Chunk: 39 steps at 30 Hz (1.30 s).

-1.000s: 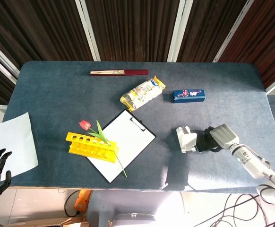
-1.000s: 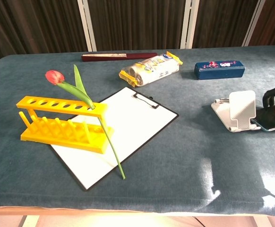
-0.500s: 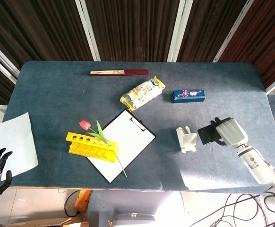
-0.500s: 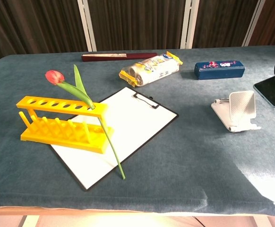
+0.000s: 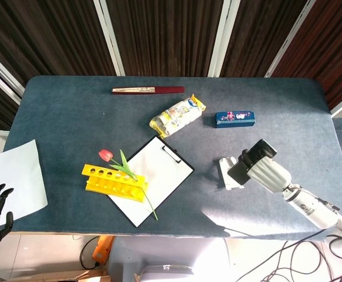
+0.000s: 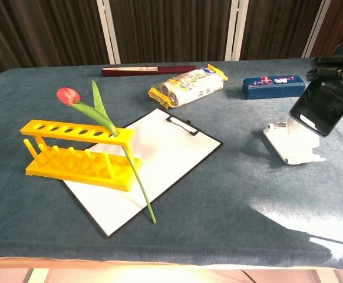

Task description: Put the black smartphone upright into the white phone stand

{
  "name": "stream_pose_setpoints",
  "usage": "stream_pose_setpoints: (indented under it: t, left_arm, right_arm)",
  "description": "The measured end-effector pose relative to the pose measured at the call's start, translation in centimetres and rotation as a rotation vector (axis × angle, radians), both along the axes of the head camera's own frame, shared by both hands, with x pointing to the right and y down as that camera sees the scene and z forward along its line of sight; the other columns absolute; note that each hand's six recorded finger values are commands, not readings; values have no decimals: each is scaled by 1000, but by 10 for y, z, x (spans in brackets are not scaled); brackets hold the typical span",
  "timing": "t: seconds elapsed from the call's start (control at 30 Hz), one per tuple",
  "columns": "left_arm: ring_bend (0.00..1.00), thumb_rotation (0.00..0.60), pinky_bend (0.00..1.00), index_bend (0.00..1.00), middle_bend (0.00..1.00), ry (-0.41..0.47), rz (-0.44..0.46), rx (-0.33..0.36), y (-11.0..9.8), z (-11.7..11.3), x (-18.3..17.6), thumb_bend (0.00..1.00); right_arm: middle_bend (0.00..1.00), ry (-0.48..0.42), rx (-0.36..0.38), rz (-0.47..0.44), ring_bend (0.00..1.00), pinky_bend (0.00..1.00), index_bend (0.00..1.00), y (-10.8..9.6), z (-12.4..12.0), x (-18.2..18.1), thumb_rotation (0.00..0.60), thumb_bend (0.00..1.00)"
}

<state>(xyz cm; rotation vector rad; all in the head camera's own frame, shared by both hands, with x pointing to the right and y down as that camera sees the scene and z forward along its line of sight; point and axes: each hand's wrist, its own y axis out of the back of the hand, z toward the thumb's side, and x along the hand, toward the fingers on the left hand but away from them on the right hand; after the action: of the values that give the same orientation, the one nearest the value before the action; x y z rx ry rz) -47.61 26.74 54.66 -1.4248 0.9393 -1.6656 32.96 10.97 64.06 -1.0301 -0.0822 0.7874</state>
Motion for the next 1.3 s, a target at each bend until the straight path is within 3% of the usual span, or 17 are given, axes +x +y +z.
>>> stream_pose_setpoints:
  t: [0.73,1.03,1.3]
  left_arm:
    - [101,600,268,190,106,-5,-8,1,0,0,-1,533]
    - [101,600,268,190,106,-10,-16,-1,0,0,-2,533]
    - [101,600,269,190,105,-12,-22,-2,0,0,-3,533]
  right_arm:
    - [784,145,167,-525,870,778,927,-14,11,-44,600,556]
    - [784,152,192,-611,870,782,927,-15,8,-52,600,556]
    - [784,189,181,-635,870,784,927,-15,10,-45,600,557]
